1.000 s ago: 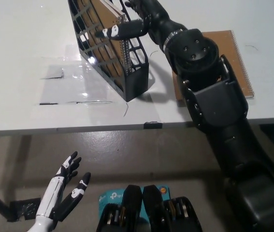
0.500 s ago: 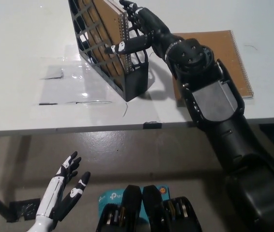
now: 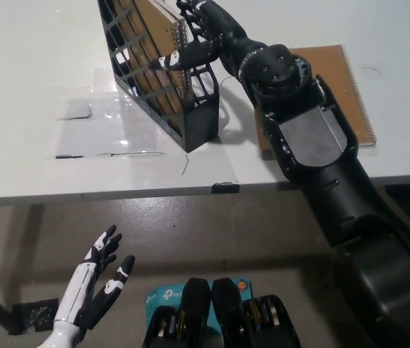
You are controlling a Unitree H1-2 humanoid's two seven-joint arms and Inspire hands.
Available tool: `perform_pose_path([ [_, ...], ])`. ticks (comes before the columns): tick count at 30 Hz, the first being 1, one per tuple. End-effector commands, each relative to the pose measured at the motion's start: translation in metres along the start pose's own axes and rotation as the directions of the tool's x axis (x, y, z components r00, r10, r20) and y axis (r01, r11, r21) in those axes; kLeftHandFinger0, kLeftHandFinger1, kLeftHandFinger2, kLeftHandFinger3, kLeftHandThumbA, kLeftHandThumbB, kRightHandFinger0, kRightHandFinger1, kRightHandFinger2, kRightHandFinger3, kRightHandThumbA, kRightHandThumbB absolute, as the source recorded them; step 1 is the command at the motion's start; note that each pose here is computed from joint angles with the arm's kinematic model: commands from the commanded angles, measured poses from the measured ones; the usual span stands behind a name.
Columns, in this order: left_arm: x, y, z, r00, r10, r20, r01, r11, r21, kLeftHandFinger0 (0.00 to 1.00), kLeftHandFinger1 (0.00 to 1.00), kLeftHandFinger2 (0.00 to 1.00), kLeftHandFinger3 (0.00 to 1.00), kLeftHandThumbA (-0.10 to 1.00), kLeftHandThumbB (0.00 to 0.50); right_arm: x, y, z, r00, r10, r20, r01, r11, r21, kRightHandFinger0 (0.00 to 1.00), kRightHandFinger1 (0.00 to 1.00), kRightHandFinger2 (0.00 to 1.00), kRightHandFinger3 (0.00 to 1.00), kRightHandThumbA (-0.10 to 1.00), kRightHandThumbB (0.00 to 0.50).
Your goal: Use the right hand to pick up a book from the book holder on the left side and put it on another book on the right side
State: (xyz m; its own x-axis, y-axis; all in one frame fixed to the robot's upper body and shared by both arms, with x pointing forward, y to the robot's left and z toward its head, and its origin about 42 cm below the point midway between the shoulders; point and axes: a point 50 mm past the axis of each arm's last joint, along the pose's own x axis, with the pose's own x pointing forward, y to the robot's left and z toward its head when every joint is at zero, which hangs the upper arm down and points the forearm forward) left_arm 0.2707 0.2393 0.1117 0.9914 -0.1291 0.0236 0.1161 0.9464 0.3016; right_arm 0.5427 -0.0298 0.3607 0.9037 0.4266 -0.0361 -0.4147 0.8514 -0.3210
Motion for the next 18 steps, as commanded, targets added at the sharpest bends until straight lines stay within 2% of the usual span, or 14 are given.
perform_pose_path([
  [1,0.004,0.004,0.007,0.999,-0.002,0.054,0.001,1.000,0.018,1.00,1.00,1.00,1.00,0.78,0.023,0.004,0.000,0.044,0.994,-0.014,0.112,0.017,1.000,-0.026,1.00,1.00,1.00,1.00,1.00,0.370],
  [11,0.004,0.005,0.007,0.999,-0.008,0.054,0.007,1.000,0.015,1.00,1.00,1.00,1.00,0.76,0.013,-0.008,0.000,0.045,0.986,0.001,0.167,-0.004,1.000,0.013,1.00,1.00,1.00,1.00,1.00,0.373],
  [14,0.003,0.005,0.004,0.999,-0.005,0.052,0.005,1.000,0.010,1.00,1.00,1.00,1.00,0.76,0.011,-0.012,-0.001,0.047,0.985,0.000,0.174,0.006,0.999,-0.032,1.00,1.00,1.00,1.00,1.00,0.396],
  [18,0.003,0.003,0.002,0.999,-0.006,0.043,0.006,1.000,0.001,1.00,1.00,1.00,1.00,0.75,0.009,-0.015,0.000,0.047,0.985,0.006,0.174,-0.003,1.000,-0.018,1.00,1.00,1.00,1.00,1.00,0.382],
])
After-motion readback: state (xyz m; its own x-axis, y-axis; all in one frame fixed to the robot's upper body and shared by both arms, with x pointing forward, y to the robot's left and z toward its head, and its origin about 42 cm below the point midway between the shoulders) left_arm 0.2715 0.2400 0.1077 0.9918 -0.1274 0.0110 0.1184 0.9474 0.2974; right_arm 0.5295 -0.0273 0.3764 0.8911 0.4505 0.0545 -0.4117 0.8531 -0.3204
